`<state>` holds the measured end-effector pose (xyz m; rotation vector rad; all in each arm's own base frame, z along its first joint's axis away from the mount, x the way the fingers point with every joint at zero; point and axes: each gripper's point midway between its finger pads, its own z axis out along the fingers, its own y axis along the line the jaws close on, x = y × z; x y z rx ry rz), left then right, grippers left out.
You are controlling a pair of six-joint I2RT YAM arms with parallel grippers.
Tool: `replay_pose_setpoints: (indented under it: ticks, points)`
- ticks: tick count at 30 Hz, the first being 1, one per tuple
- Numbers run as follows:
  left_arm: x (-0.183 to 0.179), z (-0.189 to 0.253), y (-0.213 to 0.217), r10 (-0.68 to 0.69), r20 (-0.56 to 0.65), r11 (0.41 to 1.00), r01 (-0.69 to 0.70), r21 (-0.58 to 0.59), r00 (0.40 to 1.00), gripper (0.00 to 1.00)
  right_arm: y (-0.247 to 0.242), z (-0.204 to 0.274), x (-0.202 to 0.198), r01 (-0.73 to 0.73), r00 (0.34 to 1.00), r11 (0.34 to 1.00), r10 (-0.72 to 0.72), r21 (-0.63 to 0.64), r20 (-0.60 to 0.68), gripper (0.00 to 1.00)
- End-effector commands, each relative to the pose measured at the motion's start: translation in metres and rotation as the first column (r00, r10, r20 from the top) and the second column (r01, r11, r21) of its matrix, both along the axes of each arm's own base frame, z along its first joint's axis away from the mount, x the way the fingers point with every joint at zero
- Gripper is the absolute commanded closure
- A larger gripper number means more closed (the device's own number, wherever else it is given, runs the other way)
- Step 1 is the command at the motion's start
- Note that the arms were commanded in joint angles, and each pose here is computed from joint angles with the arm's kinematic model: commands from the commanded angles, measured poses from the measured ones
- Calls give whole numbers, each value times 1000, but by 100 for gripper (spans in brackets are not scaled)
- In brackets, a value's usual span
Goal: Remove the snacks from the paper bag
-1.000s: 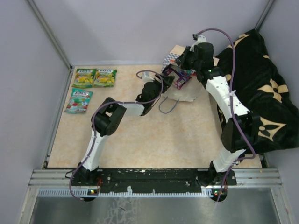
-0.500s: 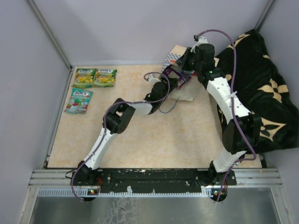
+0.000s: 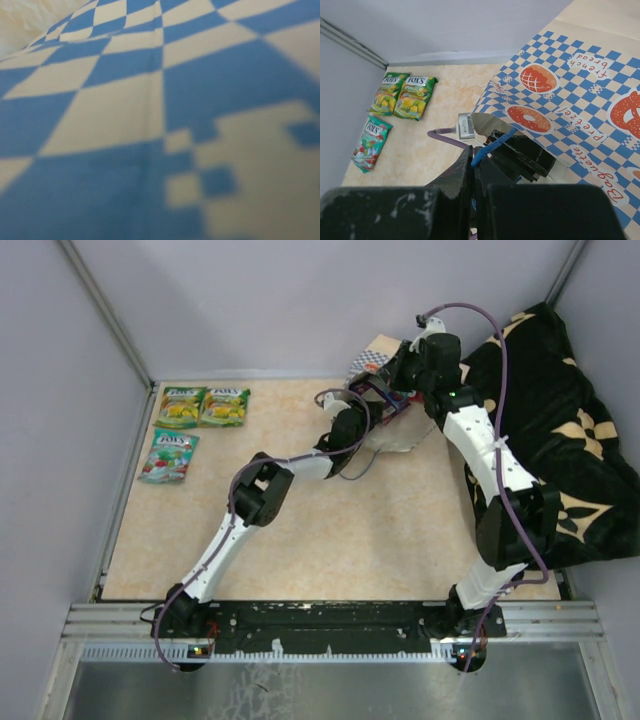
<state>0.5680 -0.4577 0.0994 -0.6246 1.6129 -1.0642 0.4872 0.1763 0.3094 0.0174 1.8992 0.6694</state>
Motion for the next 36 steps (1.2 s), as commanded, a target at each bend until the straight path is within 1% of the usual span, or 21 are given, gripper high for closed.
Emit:
replay_pose_setpoints:
  ticks: [1,3,6,9,11,12,13,14,18,19,21,22,29,34,35,36]
  points:
    - [5,-8,-5,5,-5,1000,-5,6,1000,47,-5,54,-7,-5,989,999,-1,35,149,100]
    - [6,-8,-7,1,-1,1000,-1,6,1000,56,-5,54,-7,-6,989,999,1,36,149,100]
    - [6,-7,-8,-3,5,1000,3,13,1000,64,-4,53,-6,-9,989,999,4,36,146,100]
    - [7,-4,-7,-1,17,1000,1,25,1000,70,-4,52,-5,-11,989,999,5,39,146,100]
    - [7,-3,-7,-3,25,1000,3,31,1000,77,-3,52,-5,-12,989,999,6,39,144,100]
    - [6,-2,-7,-4,28,999,3,36,1000,83,-4,52,-5,-12,990,999,6,39,144,100]
    - [6,-1,-7,-8,30,999,7,36,1000,93,-3,53,-6,-12,989,999,6,39,146,100]
    - [4,-1,-7,-12,32,999,11,40,999,99,-4,53,-6,-11,989,999,5,40,146,100]
    - [-4,12,0,-15,64,999,12,44,998,100,-5,53,-5,-4,989,999,-2,39,148,100]
    - [-10,9,4,-19,63,998,16,53,998,100,-5,53,-5,-2,989,999,-4,39,147,100]
    - [-19,25,9,-31,93,999,27,47,995,100,-6,53,-3,4,989,999,-10,41,148,100]
    - [-28,22,13,-43,91,997,37,61,995,100,-6,53,-3,7,989,999,-13,43,148,100]
    - [-80,45,31,-144,125,988,135,72,982,100,-4,51,1,8,990,998,-17,61,142,100]
    - [-112,54,38,-240,120,968,227,111,963,100,-4,49,4,13,990,998,-22,65,138,100]
    - [-117,49,37,-266,96,959,254,124,959,98,-4,50,5,17,990,998,-26,66,137,100]
    - [-124,45,33,-309,74,945,298,134,948,86,-4,50,5,19,990,997,-28,68,139,100]
